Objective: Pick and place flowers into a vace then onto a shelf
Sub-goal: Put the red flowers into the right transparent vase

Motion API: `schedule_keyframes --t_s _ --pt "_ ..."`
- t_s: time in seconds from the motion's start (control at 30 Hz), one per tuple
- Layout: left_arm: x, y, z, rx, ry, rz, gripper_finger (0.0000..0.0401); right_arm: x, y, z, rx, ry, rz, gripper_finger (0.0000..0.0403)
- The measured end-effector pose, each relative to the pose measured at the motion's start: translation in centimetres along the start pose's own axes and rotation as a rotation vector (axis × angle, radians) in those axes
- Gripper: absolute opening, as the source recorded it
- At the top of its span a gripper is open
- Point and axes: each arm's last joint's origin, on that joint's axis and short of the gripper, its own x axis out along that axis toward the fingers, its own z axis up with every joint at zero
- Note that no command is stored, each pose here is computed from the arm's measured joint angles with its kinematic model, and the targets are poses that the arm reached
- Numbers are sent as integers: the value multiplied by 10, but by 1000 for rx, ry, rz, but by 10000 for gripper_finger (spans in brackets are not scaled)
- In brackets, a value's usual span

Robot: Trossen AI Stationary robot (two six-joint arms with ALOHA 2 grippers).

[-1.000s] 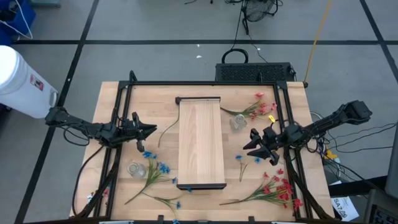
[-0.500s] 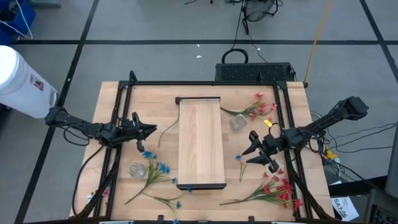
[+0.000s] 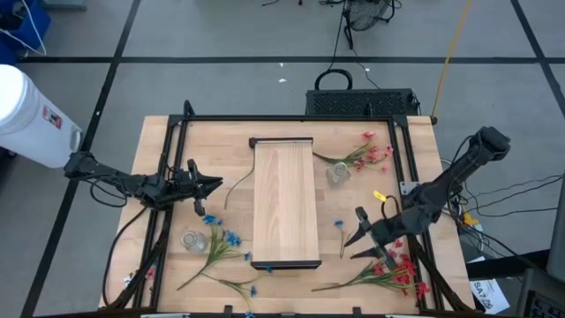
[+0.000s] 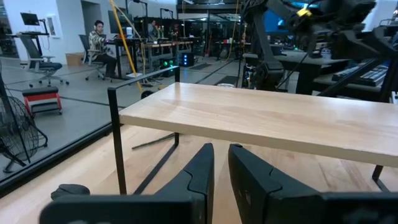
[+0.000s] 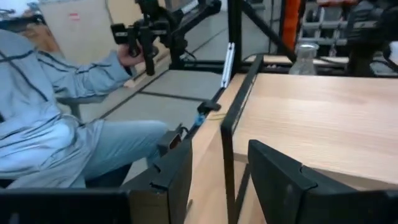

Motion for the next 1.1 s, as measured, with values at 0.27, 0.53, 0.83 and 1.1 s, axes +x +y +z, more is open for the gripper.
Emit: schedule_keyframes --t_s 0.27,0.53,0.83,1.1 --pt "0 0 0 0 1 0 51 40 25 3 45 257 -16 150" --pt "0 0 0 1 1 0 51 74 41 -14 185 659 -38 150" --pt "0 0 0 0 0 0 51 84 52 -46 227 836 -105 173" --pt "0 0 0 23 -3 1 51 82 57 -61 229 922 -151 219"
